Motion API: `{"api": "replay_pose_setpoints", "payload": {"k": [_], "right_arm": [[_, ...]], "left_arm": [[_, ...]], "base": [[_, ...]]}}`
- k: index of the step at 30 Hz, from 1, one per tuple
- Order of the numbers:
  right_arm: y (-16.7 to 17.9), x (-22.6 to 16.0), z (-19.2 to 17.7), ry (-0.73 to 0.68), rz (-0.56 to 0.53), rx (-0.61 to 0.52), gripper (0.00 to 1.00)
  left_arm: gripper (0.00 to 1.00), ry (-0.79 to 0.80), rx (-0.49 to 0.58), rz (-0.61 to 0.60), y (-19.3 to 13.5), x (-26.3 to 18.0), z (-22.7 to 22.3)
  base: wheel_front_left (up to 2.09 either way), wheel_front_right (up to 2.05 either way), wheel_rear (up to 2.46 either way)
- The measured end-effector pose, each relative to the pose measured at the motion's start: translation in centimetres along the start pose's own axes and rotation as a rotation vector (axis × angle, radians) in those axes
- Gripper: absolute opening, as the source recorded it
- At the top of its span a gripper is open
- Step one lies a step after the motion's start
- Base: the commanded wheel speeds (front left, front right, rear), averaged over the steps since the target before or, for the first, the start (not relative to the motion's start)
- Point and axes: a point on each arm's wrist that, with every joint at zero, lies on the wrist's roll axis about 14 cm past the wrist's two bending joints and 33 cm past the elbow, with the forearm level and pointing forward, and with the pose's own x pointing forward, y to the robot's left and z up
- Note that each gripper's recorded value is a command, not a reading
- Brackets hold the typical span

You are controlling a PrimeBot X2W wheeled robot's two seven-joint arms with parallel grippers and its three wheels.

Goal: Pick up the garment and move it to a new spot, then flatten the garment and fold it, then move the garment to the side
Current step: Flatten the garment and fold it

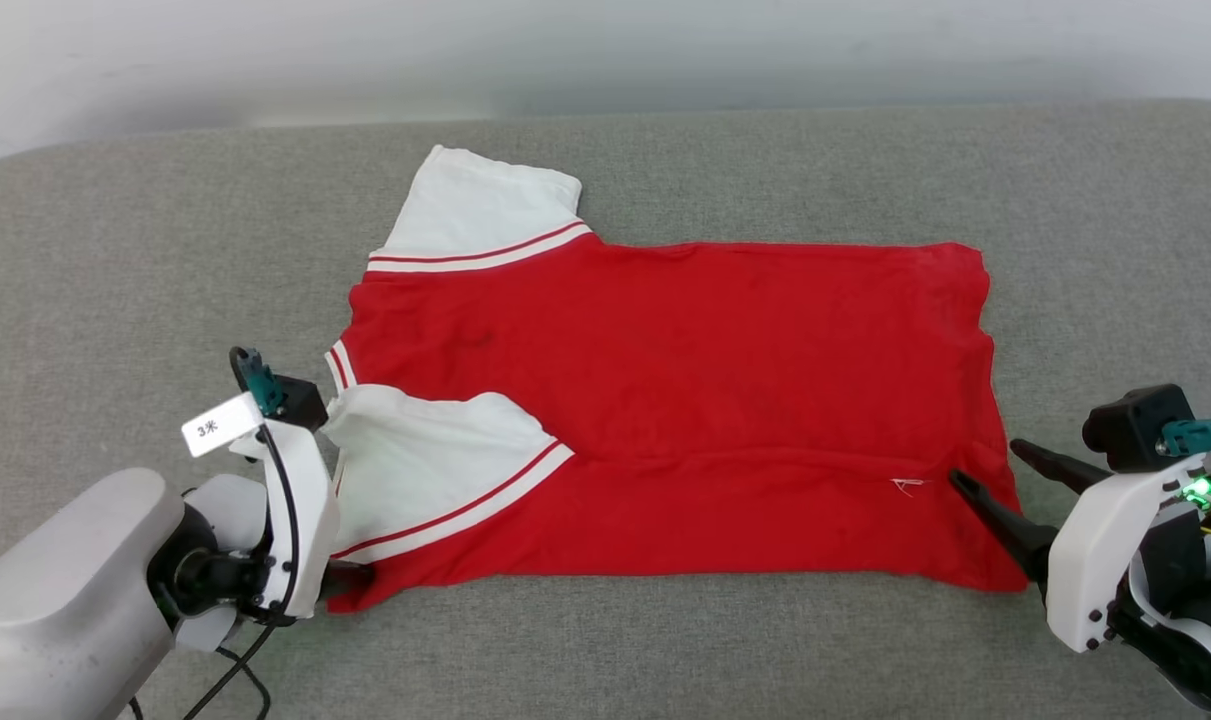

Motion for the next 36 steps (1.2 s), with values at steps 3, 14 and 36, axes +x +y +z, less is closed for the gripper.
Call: {"api": "replay_pose_setpoints", "payload": {"k": [3, 14, 36], "right_arm": [[-0.4, 0.0, 0.0, 0.002, -0.008, 0.003, 1.00], [-2.1, -1.3, 4.0, -0.040, -0.045, -0.100, 1.00], [-1.2, -1.1, -3.0, 0.594, 0.033, -0.131, 1.00]], "left_arm": [[1.00, 0.039, 0.018, 0.009, 0.4, 0.8, -0.6], [0.00, -0.011, 0.074, 0.006, -0.2, 0.0, -0.7], [0.00, -0.120, 0.161, -0.003, -1.3, -1.9, 0.9]], "base": [[0.00, 0.00, 0.00], [0.00, 0.00, 0.00], [0.00, 0.00, 0.00]]}}
